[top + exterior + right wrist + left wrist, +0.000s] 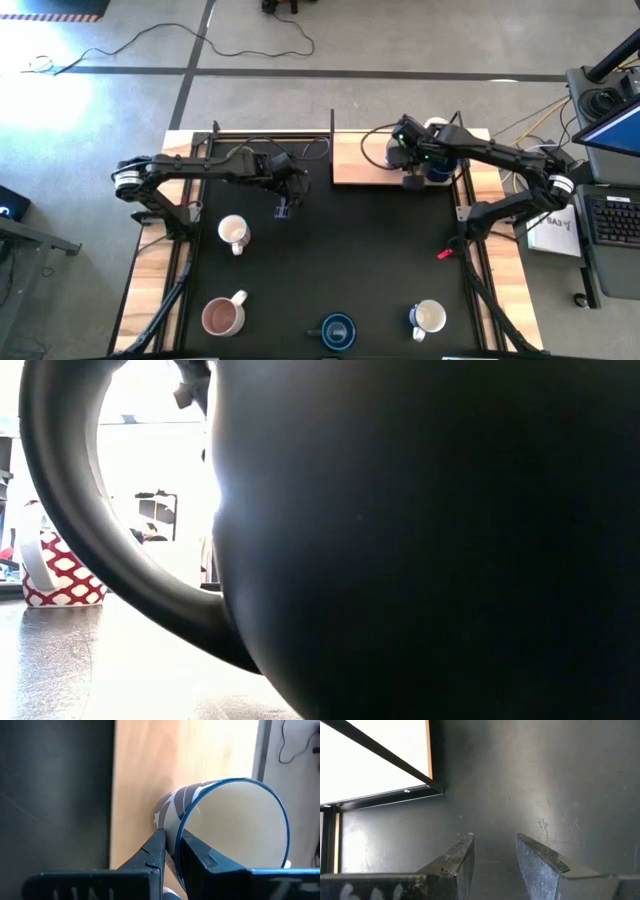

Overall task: Place coffee mugs
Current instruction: Put the top blue patterned mug on the shelf

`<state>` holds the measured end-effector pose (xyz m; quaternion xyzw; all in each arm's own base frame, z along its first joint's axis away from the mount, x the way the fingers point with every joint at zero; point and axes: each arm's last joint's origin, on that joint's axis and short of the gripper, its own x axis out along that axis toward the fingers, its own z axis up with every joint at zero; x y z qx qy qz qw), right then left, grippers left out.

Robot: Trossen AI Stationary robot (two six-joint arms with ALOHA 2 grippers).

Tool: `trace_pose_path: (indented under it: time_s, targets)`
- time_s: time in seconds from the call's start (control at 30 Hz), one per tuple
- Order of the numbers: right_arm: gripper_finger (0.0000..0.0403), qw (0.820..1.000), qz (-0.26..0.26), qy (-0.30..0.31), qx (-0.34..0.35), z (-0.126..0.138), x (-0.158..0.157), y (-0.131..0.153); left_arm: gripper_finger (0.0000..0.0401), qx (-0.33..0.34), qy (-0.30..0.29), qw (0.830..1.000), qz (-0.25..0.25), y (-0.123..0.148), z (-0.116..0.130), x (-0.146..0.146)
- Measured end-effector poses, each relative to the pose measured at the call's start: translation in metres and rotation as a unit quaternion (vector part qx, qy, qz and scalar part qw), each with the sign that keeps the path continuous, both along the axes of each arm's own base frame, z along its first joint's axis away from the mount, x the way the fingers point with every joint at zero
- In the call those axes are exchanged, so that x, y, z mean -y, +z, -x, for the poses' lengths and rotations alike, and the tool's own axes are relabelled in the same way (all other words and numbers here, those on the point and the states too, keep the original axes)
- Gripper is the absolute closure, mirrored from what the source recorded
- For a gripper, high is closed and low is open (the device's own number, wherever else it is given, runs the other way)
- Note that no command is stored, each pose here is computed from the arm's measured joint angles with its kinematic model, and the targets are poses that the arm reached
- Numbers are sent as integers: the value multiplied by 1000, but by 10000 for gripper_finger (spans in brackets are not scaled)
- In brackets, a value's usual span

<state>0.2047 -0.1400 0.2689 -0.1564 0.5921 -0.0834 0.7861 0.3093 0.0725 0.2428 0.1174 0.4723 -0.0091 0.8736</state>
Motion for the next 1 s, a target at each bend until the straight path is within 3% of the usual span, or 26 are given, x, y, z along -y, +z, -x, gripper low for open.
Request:
trace_pose_path:
  time_s: [0.57, 1.0]
  targets:
    - [369, 998, 33, -31, 32, 9, 25, 4, 273, 4, 2, 1000, -9, 1, 1, -8]
    - [369, 999, 21, -23, 38, 7, 25, 3, 273, 4, 2, 1000, -10, 1, 1, -9]
